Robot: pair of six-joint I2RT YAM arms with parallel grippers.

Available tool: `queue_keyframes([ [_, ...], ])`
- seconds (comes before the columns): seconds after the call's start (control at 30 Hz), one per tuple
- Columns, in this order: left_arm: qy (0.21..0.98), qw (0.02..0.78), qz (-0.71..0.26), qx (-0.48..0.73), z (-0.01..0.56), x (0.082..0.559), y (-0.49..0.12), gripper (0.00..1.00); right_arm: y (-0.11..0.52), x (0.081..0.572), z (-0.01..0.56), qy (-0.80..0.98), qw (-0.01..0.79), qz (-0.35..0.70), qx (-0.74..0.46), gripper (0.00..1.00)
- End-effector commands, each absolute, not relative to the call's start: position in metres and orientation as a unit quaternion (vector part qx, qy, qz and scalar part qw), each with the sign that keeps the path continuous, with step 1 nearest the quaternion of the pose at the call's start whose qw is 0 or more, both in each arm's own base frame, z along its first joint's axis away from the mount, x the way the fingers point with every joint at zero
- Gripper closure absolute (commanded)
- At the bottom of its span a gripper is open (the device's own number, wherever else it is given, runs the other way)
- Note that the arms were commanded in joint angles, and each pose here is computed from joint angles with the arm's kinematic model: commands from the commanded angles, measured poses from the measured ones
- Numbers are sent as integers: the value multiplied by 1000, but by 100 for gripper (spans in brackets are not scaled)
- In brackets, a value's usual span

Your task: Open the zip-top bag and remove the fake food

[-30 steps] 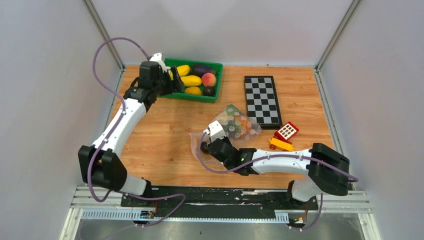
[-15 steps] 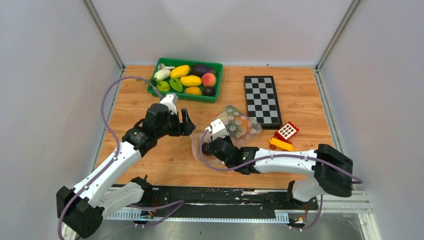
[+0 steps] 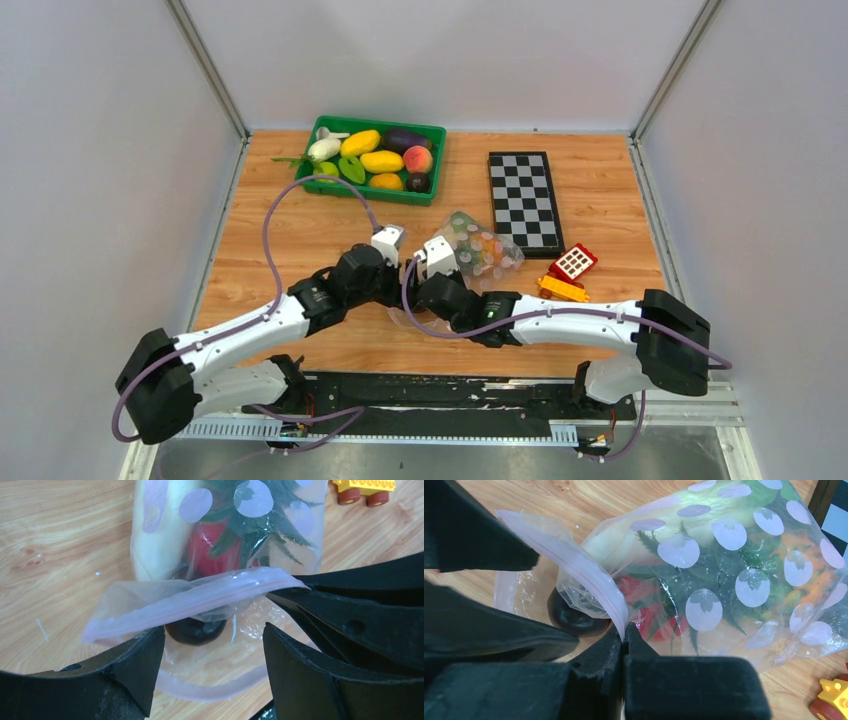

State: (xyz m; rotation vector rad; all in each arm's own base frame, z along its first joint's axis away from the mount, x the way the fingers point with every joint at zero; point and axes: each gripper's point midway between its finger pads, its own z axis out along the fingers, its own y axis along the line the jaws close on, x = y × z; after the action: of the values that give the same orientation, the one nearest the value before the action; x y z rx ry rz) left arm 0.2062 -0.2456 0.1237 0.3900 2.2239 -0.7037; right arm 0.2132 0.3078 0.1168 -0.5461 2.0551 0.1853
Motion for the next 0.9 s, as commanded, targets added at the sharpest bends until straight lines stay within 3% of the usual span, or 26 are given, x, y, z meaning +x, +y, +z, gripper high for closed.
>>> queue_keyframes([
  [0.0, 842, 435, -272, 165, 126, 229, -261, 21, 320, 215, 146, 838, 496, 120, -193, 100],
  [0.5, 883, 368, -246, 157, 47, 229, -272, 22, 326, 212, 137, 843, 485, 127, -195, 100],
  [0.6, 891, 354, -239, 154, 39, 227, -269, 32, 325, 213, 135, 844, 484, 124, -195, 100],
  [0.77, 896, 345, -234, 152, 51, 221, -263, 62, 321, 214, 130, 845, 486, 114, -192, 100],
  [0.87, 896, 348, -230, 151, 71, 215, -254, 68, 318, 214, 126, 846, 486, 107, -193, 100],
])
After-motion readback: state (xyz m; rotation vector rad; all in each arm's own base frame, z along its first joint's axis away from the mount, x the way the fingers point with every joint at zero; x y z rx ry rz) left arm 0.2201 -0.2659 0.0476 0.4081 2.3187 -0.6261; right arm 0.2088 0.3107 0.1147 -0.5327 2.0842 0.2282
